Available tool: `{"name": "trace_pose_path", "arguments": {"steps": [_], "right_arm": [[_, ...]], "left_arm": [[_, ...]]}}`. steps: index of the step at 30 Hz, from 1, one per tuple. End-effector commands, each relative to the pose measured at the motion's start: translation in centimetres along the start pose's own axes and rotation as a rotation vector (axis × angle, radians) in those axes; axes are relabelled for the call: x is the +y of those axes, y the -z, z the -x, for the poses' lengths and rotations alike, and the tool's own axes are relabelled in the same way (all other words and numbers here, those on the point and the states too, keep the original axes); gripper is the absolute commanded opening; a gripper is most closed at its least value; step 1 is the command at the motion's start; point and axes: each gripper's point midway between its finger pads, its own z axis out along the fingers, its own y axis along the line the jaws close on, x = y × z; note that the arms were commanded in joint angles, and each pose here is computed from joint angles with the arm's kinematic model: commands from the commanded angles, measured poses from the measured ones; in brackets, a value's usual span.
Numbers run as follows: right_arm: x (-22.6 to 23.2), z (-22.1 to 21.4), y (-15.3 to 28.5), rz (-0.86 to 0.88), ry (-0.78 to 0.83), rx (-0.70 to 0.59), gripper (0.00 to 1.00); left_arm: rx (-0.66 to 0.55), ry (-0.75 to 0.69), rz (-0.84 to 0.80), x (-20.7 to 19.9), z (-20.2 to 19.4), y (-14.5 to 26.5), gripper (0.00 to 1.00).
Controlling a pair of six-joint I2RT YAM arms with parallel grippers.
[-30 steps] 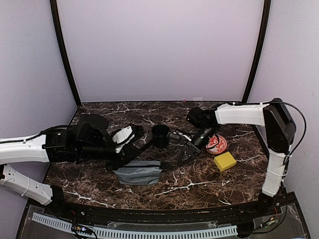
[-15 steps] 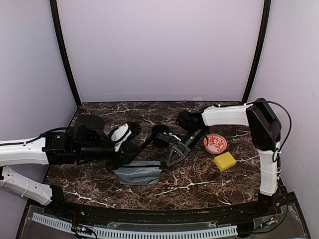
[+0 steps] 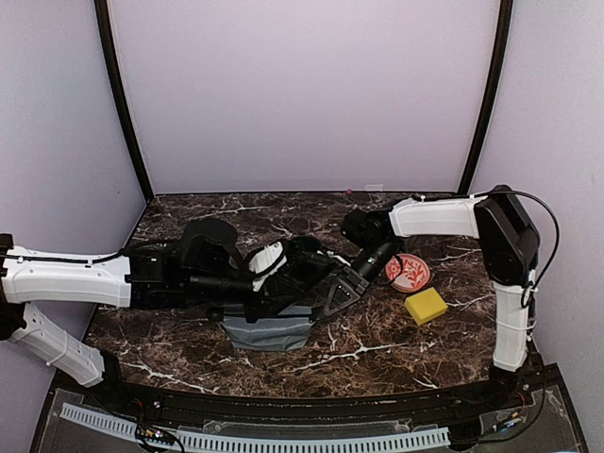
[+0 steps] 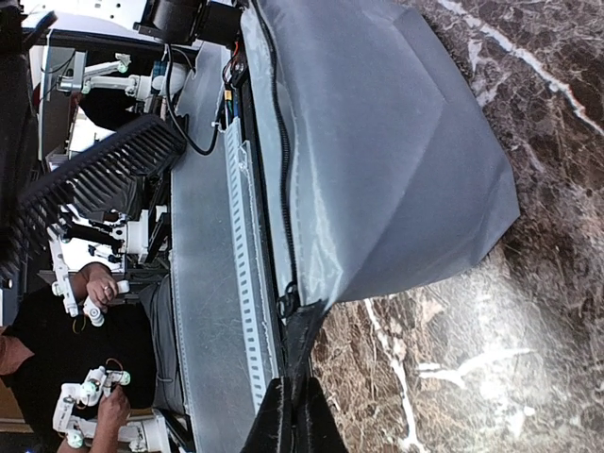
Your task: Sort the hair-cutting tools
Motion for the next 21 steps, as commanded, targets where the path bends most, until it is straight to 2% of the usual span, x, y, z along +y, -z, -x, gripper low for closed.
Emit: {"name": "trace_pose_path", "arguments": {"steps": [1,11,21], "right_arm": [[1.1,-0.4,1.5,-0.008,0.024,-0.014,0.0],[0.3,-0.6,2.6,-0.017,0.007,-0.031,0.0],[0.2,-0.7,2.7,-0.011,0.008,-0.033,0.0]], "left_arm": [[-0.102,-0.067,-0.033,-0.2,2.8,-0.9,0.0],[-0.091,-0.078,-0.027,0.9,2.0,-3.7,0.0],[-0.067,-0.082,-0.106,0.8,1.3,-5.7,0.0]]}}
